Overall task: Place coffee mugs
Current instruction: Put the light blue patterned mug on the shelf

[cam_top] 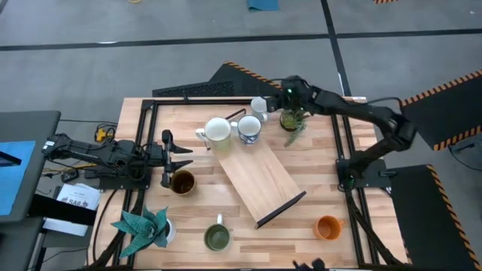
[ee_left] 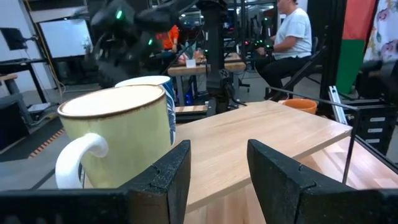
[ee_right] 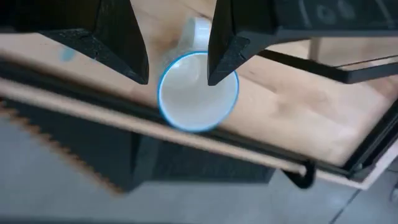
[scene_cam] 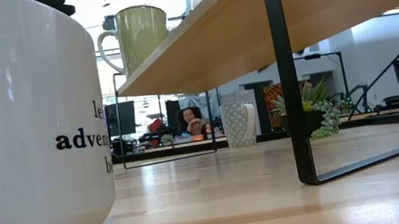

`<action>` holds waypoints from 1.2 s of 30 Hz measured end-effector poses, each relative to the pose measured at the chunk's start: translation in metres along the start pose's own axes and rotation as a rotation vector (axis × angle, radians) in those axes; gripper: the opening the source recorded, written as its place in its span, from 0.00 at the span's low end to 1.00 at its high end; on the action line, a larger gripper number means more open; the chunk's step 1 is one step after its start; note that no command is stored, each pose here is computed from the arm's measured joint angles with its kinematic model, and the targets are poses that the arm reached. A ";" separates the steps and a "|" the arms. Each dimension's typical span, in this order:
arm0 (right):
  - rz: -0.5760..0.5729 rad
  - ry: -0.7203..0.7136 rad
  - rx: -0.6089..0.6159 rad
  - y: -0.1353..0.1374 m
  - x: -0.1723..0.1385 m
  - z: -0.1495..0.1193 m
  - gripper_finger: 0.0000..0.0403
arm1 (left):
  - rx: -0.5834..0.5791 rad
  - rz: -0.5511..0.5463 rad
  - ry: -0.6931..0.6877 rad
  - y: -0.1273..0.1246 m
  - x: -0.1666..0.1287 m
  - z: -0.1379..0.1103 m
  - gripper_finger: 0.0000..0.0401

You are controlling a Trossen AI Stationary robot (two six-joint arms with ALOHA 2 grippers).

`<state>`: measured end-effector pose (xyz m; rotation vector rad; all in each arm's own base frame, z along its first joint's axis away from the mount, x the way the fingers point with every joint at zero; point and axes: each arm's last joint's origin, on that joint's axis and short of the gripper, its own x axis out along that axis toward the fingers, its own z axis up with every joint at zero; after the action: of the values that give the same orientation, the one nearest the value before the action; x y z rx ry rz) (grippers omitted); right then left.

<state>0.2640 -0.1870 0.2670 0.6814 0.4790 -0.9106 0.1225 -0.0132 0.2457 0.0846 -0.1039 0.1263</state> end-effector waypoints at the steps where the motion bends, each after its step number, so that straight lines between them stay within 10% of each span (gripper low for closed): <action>1: 0.010 0.028 0.019 -0.004 0.009 0.000 0.47 | 0.000 0.000 0.000 0.000 0.000 0.000 0.36; 30: -0.060 0.061 0.210 -0.017 0.082 -0.020 0.47 | -0.003 0.000 0.000 0.000 0.000 0.000 0.36; 36: -0.084 0.033 0.208 -0.018 0.079 -0.018 0.32 | -0.003 0.000 0.001 0.000 0.000 0.000 0.36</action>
<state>0.2899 -0.2256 0.1981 0.8719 0.4480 -1.0390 0.1226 -0.0132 0.2456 0.0814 -0.1036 0.1266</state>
